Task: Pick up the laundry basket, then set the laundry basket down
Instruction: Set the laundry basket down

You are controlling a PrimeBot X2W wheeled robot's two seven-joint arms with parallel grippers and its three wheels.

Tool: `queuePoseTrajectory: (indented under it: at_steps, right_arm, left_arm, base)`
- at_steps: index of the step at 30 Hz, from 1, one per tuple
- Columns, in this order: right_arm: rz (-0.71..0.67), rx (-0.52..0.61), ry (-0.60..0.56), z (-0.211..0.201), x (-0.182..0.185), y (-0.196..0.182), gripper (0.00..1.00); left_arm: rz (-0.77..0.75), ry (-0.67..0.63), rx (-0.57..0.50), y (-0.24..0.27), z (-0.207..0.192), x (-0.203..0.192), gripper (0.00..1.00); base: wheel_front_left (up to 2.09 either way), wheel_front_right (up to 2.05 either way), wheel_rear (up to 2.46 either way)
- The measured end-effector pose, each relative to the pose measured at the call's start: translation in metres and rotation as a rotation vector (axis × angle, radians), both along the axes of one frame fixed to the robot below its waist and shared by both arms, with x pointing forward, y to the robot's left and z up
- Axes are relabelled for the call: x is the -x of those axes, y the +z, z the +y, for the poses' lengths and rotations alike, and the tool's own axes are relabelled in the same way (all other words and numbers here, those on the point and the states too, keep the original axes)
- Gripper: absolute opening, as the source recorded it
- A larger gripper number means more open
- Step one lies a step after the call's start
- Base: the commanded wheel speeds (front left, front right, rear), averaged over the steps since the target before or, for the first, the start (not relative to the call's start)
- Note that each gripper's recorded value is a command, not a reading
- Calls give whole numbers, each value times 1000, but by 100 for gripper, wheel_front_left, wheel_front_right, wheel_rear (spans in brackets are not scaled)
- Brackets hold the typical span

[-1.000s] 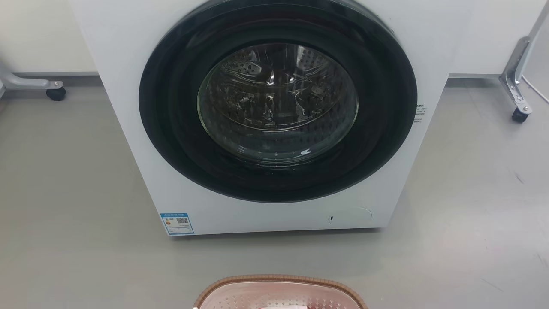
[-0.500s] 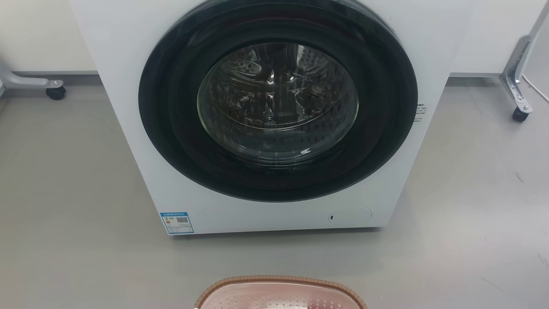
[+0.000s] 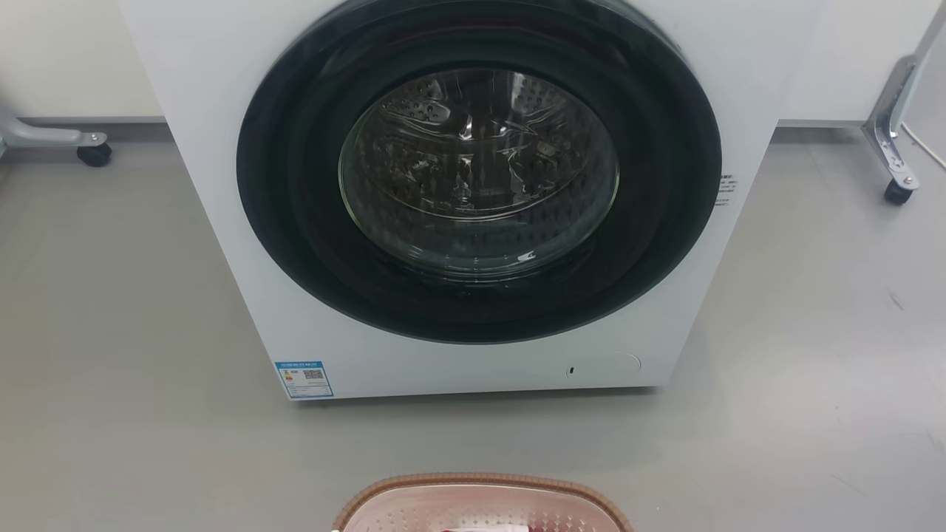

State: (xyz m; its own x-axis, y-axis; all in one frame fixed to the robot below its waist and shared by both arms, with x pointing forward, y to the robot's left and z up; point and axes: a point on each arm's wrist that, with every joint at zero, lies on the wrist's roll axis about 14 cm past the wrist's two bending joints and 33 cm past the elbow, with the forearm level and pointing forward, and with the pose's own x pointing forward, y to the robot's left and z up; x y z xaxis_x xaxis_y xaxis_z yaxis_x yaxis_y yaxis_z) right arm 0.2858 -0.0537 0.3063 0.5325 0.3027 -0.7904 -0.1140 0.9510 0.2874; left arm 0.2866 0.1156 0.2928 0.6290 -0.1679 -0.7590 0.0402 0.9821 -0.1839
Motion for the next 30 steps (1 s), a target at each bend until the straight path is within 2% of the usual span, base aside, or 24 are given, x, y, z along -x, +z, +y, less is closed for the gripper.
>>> queuePoseTrajectory:
  at_steps: [10,16,30]
  right_arm:
    - [4,0,-1,0,-11,-2,0]
    - [4,4,-10,-2,-25,-5,0]
    - [-123,31,-33,-9,-124,8,0]
  left_arm:
    - [28,1,-1,-8,0,-1,0]
    - [21,-4,0,-8,-2,-17,0]
    - [-97,-4,3,4,-5,-105,0]
  base:
    - [0,0,0]
    - [0,0,0]
    - [0,0,0]
